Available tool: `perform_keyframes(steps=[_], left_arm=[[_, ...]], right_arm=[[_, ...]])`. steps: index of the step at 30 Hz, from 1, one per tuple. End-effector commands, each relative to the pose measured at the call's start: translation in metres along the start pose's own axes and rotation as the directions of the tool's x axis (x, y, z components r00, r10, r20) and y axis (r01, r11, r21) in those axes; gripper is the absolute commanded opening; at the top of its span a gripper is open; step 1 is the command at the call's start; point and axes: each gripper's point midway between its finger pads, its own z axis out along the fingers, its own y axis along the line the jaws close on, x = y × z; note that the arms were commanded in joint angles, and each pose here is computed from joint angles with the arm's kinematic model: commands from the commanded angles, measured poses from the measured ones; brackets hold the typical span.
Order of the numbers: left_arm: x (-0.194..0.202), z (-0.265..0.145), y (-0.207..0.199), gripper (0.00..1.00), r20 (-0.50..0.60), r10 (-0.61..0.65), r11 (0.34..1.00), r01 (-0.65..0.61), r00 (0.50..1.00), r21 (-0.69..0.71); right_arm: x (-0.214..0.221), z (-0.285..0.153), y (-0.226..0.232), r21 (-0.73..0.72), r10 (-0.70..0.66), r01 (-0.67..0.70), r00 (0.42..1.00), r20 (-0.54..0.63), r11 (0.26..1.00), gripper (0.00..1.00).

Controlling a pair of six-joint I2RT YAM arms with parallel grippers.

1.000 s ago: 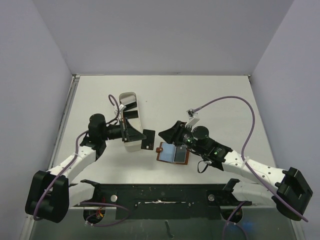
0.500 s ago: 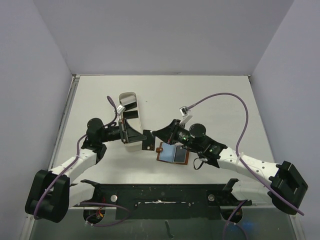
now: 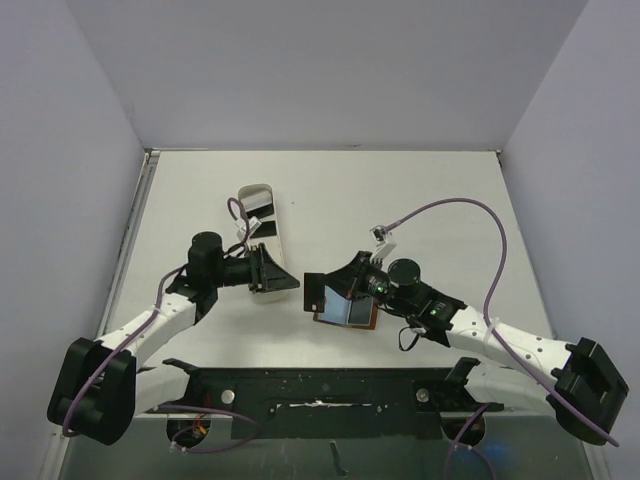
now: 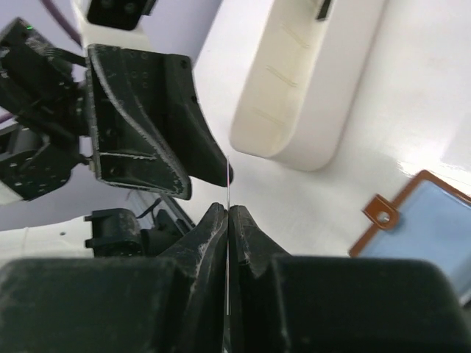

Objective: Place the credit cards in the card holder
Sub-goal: Pick up the credit card from the storage box, then insert the credit card into the card holder.

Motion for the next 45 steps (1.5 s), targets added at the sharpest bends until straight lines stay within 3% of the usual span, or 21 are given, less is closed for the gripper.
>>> perform_keyframes(steps=[1, 6, 15, 32, 45], left_arm=[[-0.01, 0.008, 0.003, 0.39, 0.01, 0.145, 0.984, -0.143, 0.989, -0.104], [-0.009, 0.018, 0.029, 0.38, -0.027, 0.226, 0.926, -0.223, 0.974, -0.303], [0.001, 0.033, 0.053, 0.34, -0.024, 0.273, 0.853, -0.254, 0.962, -0.456], [0.032, 0.062, 0.078, 0.4, -0.071, 0.389, 0.746, -0.359, 0.919, -0.561], [0.051, 0.085, 0.09, 0.36, -0.138, 0.4, 0.743, -0.408, 0.906, -0.53]], right_arm=[[-0.01, -0.015, -0.033, 0.151, -0.045, 0.04, 0.999, 0.031, 0.988, 0.0], [-0.004, -0.031, -0.074, 0.296, -0.042, 0.039, 0.999, 0.005, 0.954, 0.0], [0.006, -0.038, -0.126, 0.366, 0.048, -0.033, 0.998, -0.031, 0.93, 0.0], [0.012, -0.04, -0.158, 0.311, 0.175, -0.151, 0.983, -0.05, 0.938, 0.0], [0.006, -0.032, -0.16, 0.299, 0.195, -0.177, 0.98, -0.031, 0.938, 0.0]])
